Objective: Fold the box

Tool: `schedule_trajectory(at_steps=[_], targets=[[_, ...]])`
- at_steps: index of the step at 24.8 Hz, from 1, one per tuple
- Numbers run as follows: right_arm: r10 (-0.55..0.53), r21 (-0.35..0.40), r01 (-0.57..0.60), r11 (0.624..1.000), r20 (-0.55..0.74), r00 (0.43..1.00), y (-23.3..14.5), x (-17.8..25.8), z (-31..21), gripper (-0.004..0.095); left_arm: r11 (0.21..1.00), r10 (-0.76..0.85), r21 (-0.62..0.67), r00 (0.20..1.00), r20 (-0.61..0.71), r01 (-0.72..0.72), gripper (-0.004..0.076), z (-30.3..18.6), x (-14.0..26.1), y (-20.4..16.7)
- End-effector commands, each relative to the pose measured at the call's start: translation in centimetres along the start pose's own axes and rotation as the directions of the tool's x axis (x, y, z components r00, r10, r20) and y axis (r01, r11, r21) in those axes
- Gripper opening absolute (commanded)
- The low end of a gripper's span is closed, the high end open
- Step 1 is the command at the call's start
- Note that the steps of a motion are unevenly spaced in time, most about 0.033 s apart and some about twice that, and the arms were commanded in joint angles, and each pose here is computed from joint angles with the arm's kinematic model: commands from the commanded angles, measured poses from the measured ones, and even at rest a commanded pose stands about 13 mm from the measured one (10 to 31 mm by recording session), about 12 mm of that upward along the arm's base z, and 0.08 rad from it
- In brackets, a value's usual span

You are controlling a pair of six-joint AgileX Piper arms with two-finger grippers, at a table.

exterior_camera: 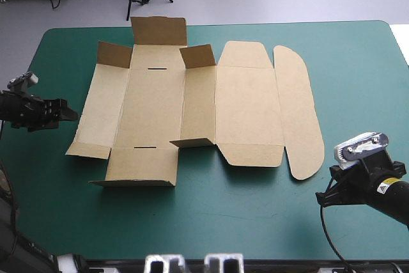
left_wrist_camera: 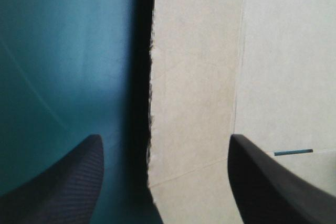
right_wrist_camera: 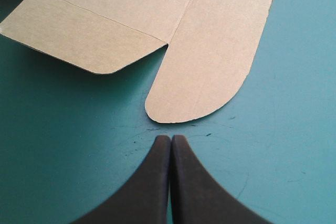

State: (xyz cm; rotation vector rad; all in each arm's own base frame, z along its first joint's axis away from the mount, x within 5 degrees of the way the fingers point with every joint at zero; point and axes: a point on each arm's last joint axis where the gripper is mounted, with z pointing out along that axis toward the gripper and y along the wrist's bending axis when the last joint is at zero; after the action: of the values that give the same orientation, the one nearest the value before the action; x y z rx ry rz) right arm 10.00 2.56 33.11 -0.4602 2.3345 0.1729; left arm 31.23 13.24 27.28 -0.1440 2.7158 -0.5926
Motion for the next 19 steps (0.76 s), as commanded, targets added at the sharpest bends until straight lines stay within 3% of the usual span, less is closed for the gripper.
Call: schedule_trajectory(at_steps=[1,8,19], targets=[[-0.006,0.003,0.006,1.000,0.071,0.997,0.0,-0.9,-0.5,-0.0019,0.987,-0.035,0.156,0.999,0.016,0.032,0.0505,0.3,-0.8,-0.8],[-0.004,0.006,0.004,1.000,0.087,0.996,0.0,-1.1,-0.5,-0.0019,0.990,-0.007,0.142,0.992,-0.129,0.025,0.0505,4.5,-0.8,0.7],[0.000,0.015,-0.002,1.000,0.110,0.994,-0.1,-1.3,-0.5,-0.0019,0.979,0.113,0.191,0.962,-0.247,-0.066,0.0462,8.8,-1.0,-3.2]])
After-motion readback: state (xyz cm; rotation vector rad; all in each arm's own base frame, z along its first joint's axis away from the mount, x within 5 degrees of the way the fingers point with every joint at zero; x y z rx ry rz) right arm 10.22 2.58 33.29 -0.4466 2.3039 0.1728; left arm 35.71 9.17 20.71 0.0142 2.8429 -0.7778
